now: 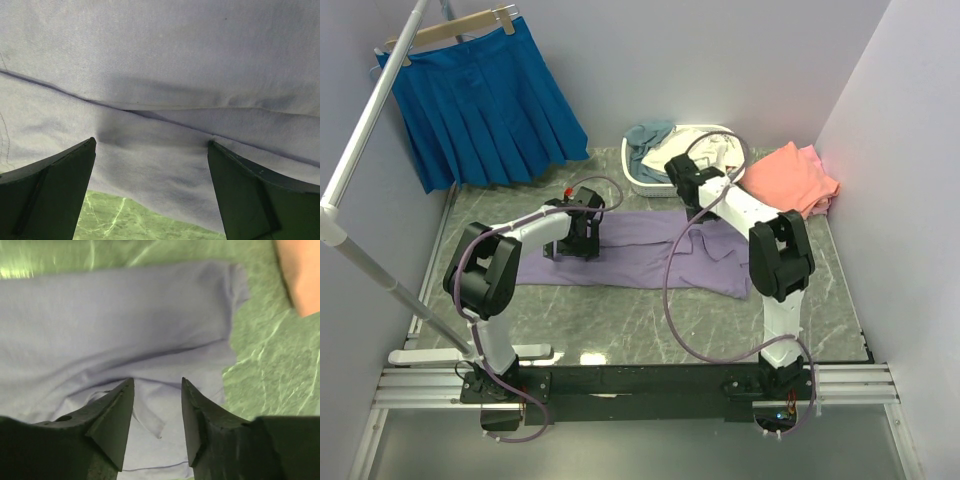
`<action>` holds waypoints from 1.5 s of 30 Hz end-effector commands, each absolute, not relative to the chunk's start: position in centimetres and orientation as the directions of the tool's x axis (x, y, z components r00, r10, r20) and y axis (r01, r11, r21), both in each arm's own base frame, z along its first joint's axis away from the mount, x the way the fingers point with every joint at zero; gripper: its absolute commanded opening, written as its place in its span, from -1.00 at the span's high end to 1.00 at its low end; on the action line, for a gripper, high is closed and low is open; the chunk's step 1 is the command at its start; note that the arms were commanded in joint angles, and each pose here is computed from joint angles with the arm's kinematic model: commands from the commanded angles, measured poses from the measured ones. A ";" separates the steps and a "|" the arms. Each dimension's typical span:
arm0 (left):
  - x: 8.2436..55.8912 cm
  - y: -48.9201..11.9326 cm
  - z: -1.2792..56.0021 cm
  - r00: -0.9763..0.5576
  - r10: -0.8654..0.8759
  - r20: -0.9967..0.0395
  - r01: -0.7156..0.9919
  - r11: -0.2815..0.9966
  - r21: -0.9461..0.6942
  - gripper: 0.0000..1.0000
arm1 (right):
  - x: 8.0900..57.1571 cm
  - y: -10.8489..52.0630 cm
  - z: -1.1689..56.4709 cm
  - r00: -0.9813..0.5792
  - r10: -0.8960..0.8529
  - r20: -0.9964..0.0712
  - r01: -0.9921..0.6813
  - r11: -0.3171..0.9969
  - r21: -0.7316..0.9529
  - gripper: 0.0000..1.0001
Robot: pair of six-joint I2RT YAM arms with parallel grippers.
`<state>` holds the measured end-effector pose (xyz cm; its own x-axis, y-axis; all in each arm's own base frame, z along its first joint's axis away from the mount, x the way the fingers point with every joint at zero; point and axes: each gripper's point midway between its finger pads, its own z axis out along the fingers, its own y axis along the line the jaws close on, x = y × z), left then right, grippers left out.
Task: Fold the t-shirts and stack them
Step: Fold the tshirt
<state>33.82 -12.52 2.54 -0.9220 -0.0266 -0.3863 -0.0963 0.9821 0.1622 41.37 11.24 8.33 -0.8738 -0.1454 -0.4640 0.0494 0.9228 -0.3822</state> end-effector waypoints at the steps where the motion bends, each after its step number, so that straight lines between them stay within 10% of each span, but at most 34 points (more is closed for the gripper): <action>1: 32.0 -12.0 0.5 -0.948 0.001 -0.317 -0.073 0.973 0.221 -0.99 | 42.7 10.5 11.9 -0.833 -0.101 -0.544 0.120 0.927 -0.355 -0.01; 19: 31.9 -13.2 0.4 -0.947 0.027 -0.320 -0.043 0.977 0.210 -0.99 | 34.5 19.8 5.1 -0.927 0.023 -0.375 -0.080 0.964 0.255 -0.01; 45: 31.5 -12.7 -0.4 -0.954 0.039 -0.297 -0.037 0.968 0.247 -0.99 | 42.4 23.6 6.1 -0.894 -0.017 -0.448 -0.159 0.946 0.283 -0.10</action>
